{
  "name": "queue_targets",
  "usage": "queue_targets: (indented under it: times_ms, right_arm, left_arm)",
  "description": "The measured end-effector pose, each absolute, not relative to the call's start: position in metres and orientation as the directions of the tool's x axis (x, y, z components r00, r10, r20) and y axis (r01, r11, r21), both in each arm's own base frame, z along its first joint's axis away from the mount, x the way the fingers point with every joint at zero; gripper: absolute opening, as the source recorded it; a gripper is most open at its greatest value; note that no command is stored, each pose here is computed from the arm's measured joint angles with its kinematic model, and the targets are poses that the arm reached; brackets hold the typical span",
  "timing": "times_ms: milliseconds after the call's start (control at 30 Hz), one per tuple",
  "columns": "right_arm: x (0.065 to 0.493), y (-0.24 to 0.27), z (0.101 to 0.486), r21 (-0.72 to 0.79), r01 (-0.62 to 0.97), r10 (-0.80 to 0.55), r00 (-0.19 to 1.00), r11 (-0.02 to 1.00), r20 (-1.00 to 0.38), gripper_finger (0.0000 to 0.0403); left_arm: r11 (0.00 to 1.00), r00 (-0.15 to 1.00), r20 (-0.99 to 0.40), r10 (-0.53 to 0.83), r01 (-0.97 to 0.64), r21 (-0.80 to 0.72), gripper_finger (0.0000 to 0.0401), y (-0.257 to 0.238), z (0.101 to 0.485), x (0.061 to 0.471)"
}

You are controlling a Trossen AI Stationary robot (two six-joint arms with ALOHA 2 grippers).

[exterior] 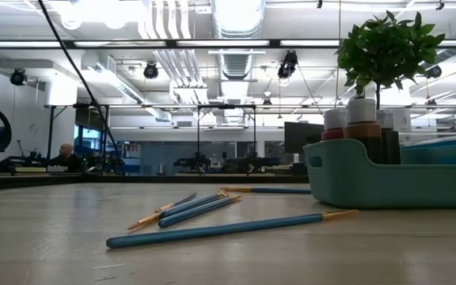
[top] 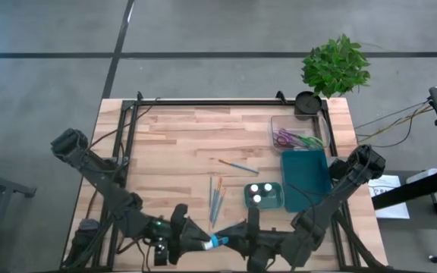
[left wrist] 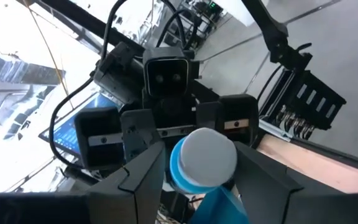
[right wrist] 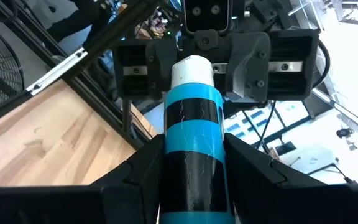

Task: Pick & Place Paint Supplies
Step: Put the blue paint bottle into the green bin

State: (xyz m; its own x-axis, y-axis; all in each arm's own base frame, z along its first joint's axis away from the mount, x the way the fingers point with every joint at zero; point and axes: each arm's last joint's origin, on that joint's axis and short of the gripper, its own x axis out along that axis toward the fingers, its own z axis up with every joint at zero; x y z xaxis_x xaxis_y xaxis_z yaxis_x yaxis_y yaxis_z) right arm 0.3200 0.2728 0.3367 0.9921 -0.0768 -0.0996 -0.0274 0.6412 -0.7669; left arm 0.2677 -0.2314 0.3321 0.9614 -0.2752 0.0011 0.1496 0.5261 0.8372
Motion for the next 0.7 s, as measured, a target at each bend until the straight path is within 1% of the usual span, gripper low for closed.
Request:
queue_targets:
  times_ms: [200,567,700]
  right_arm:
    - [0.3214,0.2722,0.3383,-0.767,-0.033,-0.056,0.994,0.641,-0.089,0.0142]
    - [0.3251,0.2676,0.3385,-0.766,-0.023,-0.069,0.994,0.642,-0.089,0.0142]
    - [0.3253,0.2674,0.3385,-0.767,-0.024,-0.069,0.994,0.641,-0.089,0.0142]
  left_arm:
    - [0.534,0.957,0.004,-0.289,0.157,0.831,0.0187,-0.2296,0.3324,0.2696]
    - [0.553,0.942,0.031,-0.334,0.168,0.816,0.0186,-0.2297,0.3351,0.2703]
    - [0.551,0.942,0.028,-0.334,0.171,0.817,0.0167,-0.2289,0.3348,0.2711]
